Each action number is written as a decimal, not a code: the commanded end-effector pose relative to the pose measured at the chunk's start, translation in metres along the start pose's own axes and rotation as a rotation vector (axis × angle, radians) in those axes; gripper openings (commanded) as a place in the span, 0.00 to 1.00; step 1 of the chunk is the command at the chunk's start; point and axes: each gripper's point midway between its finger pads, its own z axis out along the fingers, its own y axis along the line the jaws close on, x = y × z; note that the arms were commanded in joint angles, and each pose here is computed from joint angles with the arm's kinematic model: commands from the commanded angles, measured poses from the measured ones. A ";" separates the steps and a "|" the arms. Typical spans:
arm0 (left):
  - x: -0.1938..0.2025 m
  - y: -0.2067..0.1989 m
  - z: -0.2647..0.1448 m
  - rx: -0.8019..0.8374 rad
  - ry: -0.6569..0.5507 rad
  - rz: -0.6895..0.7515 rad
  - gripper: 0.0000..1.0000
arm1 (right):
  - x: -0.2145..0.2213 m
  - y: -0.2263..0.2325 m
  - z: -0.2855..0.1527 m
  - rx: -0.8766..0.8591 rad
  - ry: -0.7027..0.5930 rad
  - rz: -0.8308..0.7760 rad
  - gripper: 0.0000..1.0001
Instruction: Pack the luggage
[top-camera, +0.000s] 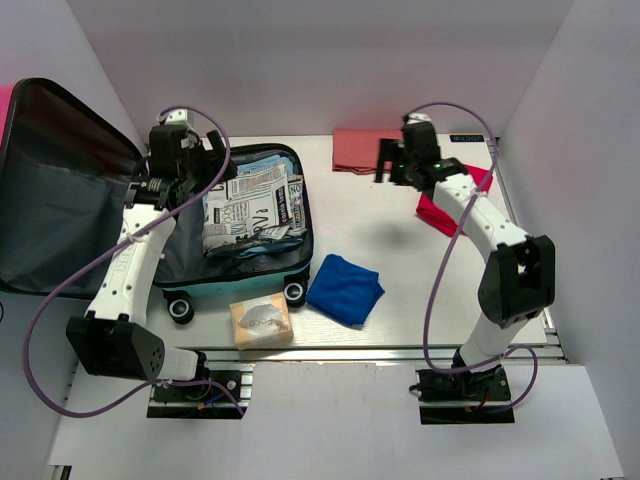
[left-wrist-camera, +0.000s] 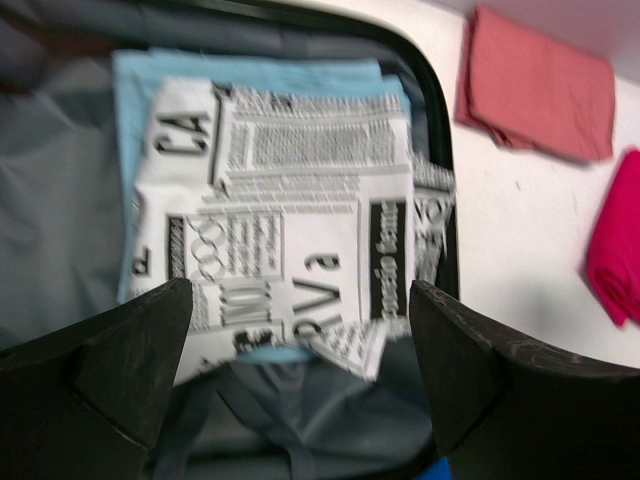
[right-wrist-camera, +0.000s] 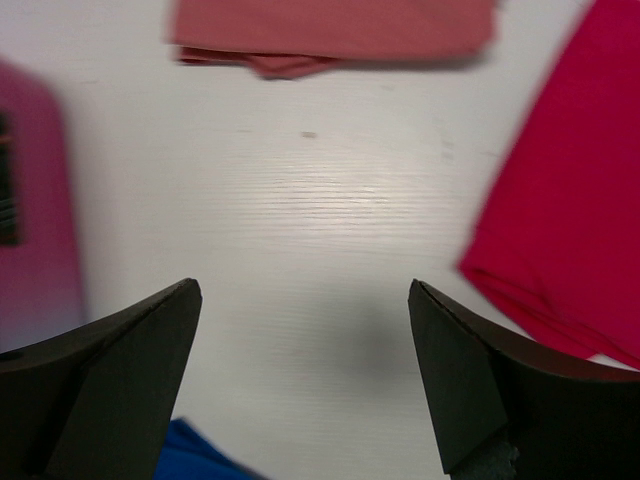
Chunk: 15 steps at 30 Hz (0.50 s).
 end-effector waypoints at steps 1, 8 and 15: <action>0.023 -0.013 -0.010 0.100 0.064 -0.024 0.98 | 0.012 -0.095 0.017 0.212 0.086 0.117 0.89; 0.035 -0.014 -0.020 0.132 0.071 -0.024 0.98 | 0.043 -0.203 0.090 0.380 0.261 0.072 0.89; 0.026 -0.011 -0.012 0.099 0.045 -0.014 0.98 | 0.067 -0.223 0.131 0.360 0.329 0.093 0.89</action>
